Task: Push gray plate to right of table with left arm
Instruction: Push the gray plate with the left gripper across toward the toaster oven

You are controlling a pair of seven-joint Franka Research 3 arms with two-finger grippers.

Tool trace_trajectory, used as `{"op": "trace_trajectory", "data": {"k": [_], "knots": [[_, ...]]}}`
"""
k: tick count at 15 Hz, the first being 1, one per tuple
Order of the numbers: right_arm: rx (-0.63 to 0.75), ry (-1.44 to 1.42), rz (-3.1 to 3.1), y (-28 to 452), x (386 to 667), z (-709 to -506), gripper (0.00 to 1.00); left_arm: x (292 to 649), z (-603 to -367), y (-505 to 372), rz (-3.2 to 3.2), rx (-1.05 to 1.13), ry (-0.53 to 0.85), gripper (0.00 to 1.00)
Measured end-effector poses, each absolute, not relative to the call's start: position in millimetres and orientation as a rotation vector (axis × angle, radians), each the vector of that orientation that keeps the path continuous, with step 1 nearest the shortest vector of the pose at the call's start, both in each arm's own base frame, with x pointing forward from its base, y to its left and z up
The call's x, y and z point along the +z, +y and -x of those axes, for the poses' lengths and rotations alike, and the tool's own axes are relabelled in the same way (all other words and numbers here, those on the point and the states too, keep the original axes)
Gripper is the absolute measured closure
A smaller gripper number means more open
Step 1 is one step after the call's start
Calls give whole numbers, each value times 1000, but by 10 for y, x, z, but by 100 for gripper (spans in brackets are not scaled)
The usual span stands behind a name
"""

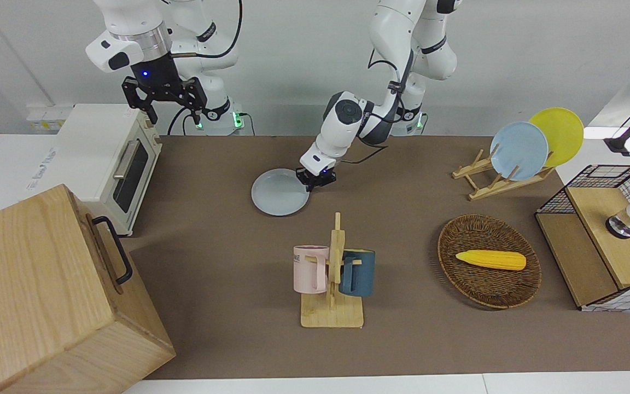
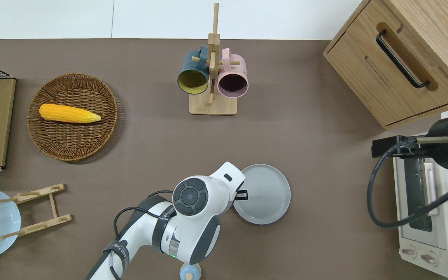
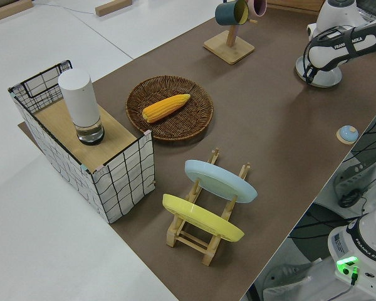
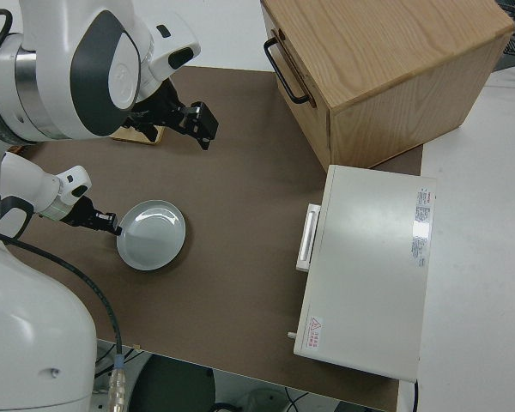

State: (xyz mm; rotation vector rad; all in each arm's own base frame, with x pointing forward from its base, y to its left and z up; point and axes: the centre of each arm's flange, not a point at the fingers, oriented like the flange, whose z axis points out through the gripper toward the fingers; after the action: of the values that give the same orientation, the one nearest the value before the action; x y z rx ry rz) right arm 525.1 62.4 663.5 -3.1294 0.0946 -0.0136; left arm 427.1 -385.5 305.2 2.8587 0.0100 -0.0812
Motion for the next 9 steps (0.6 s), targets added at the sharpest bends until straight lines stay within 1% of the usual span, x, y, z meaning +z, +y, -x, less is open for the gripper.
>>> {"op": "trace_trajectory", "data": {"k": [5, 9], "knots": [[-14, 95, 3129, 624, 6635, -5251, 0, 3047, -4231, -4084, -2849, -77, -29, 96], [-14, 95, 3129, 624, 6635, -5251, 0, 3043, -4218, -4185, -2835, -84, -25, 96]]}}
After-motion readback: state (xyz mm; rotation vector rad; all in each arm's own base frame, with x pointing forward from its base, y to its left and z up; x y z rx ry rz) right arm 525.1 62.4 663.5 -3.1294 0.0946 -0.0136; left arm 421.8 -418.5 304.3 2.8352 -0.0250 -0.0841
